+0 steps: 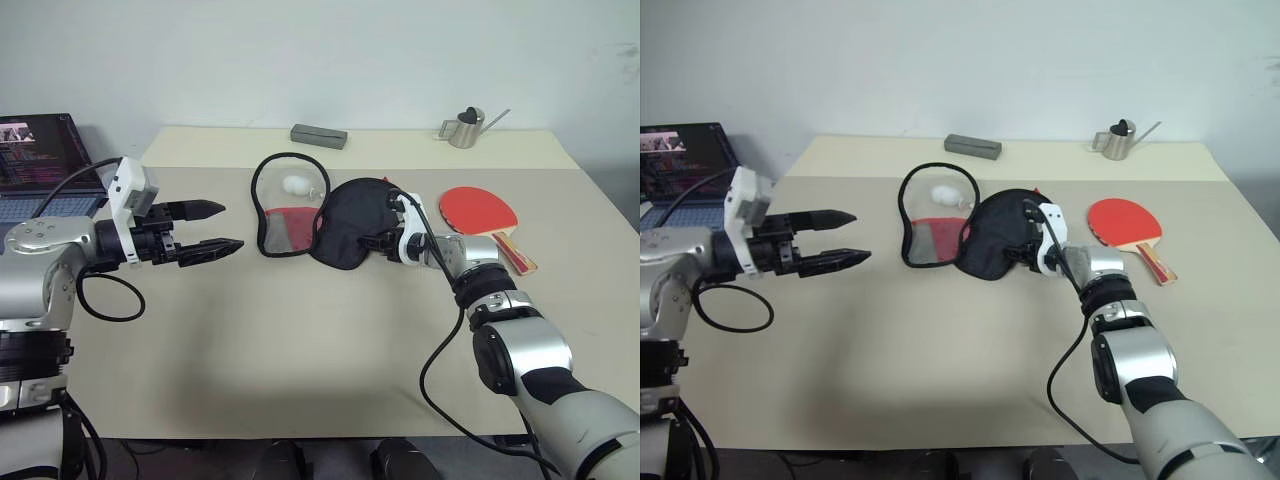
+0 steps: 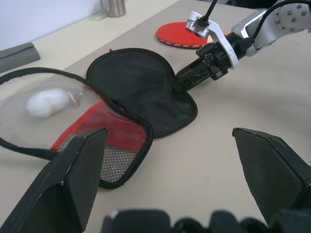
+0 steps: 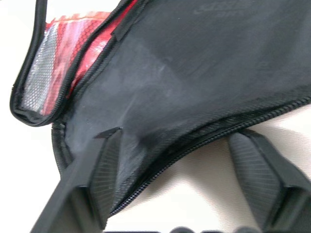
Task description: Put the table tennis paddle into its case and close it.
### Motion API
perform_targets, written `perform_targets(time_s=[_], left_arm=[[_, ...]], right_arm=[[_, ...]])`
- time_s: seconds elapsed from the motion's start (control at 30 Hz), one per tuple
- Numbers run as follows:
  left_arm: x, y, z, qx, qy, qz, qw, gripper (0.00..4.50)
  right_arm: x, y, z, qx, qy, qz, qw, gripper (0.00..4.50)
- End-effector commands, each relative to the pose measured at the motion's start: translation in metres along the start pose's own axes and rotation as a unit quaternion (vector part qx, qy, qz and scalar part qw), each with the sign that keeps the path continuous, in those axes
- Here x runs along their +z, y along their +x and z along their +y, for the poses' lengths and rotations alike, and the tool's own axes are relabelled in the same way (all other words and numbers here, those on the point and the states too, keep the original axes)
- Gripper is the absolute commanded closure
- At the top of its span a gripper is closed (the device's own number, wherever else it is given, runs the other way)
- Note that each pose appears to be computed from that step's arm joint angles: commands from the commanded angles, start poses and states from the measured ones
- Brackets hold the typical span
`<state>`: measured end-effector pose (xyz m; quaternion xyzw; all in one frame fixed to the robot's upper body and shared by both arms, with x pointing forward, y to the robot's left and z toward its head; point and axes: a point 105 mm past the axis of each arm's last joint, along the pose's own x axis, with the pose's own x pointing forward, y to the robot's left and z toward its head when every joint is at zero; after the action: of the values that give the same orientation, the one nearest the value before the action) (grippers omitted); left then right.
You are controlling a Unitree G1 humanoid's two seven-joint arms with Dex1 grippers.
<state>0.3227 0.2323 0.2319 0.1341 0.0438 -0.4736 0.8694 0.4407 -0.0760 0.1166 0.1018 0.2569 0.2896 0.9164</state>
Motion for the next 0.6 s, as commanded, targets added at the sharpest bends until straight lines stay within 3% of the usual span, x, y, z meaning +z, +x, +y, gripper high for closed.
perform_targets(time_s=[0.03, 0.27, 0.6], left_arm=[[0.011, 0.003, -0.005, -0.015, 0.029, -0.006, 0.999, 0.0], [-0.005, 0.008, -0.021, -0.051, 0.035, 0.036, 0.997, 0.0], [0.002, 0.025, -0.053, -0.103, 0.04, 0.026, 0.993, 0.0]], right_arm=[[0.015, -0.003, 0.004, 0.006, -0.011, -0.017, 1.0, 2.33], [0.01, -0.007, 0.006, 0.017, -0.009, 0.0, 1.0, 4.48], [-0.001, -0.022, -0.003, 0.016, 0.001, 0.024, 1.0, 4.48]])
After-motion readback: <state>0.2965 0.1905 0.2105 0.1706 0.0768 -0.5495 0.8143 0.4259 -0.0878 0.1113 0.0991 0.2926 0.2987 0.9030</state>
